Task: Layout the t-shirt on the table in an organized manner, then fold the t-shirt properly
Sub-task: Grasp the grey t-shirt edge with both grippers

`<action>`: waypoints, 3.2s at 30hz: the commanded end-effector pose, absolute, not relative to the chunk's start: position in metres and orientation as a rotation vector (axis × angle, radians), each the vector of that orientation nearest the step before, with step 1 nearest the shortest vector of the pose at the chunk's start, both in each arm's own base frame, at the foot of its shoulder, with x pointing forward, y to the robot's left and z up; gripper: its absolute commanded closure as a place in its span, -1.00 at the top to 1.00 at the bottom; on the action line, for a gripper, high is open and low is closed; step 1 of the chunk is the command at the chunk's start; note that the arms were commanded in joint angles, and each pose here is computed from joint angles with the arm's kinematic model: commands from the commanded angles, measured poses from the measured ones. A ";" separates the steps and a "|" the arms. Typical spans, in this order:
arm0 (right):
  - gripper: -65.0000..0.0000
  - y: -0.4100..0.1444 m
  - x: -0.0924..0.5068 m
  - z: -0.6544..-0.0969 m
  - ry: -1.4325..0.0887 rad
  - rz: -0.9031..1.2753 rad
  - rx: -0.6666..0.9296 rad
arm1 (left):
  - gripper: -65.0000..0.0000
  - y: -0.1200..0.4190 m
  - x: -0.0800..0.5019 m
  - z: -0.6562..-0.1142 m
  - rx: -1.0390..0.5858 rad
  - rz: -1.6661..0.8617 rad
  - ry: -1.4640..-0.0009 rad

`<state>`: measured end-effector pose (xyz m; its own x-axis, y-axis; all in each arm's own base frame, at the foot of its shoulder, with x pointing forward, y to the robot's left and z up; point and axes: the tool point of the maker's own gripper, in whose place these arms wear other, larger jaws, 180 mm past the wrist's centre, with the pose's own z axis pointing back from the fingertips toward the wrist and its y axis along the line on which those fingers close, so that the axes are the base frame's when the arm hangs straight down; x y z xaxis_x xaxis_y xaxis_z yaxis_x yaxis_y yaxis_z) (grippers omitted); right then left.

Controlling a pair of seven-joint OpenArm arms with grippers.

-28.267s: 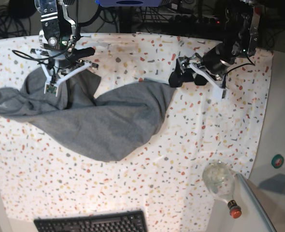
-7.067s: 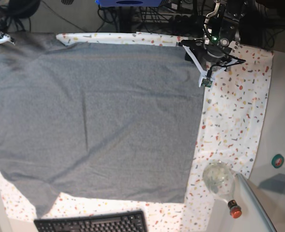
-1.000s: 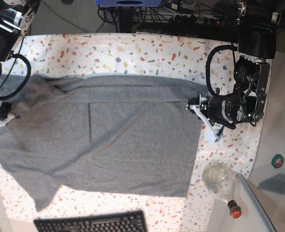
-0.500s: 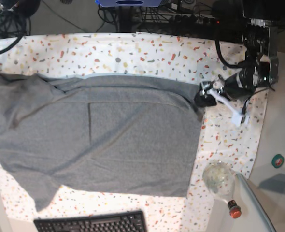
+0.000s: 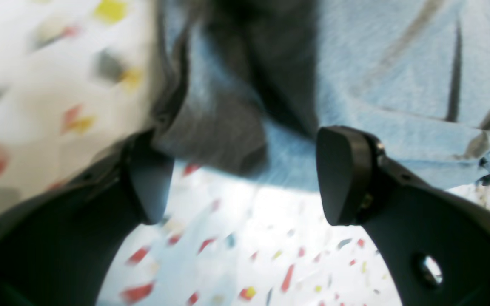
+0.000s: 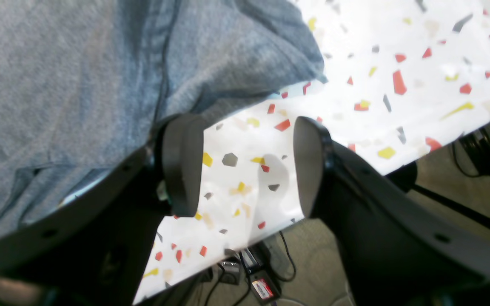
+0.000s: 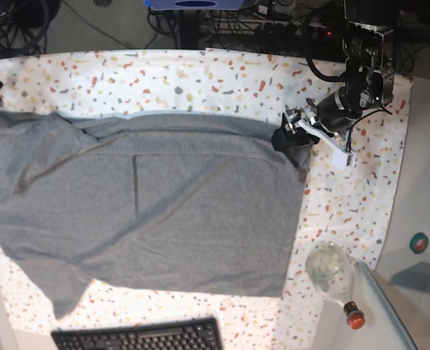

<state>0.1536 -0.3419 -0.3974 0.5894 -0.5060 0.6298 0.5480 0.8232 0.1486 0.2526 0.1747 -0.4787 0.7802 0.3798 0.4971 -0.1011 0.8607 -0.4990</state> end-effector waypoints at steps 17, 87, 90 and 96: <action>-0.02 -0.357 0.189 -0.430 -0.825 -0.726 0.013 | -1.00 0.184 0.243 -0.489 -0.436 0.275 -0.567; 0.08 -0.424 0.220 -0.377 -0.762 -0.635 -0.350 | -1.00 0.218 0.245 -0.481 -0.361 0.223 -0.573; 0.09 -0.395 0.199 -0.384 -0.699 -0.640 -0.332 | -1.00 0.218 0.245 -0.481 -0.361 0.223 -0.573; 0.07 -0.353 0.194 -0.422 -0.729 -0.761 -0.085 | -1.00 0.219 0.245 -0.481 -0.360 0.225 -0.575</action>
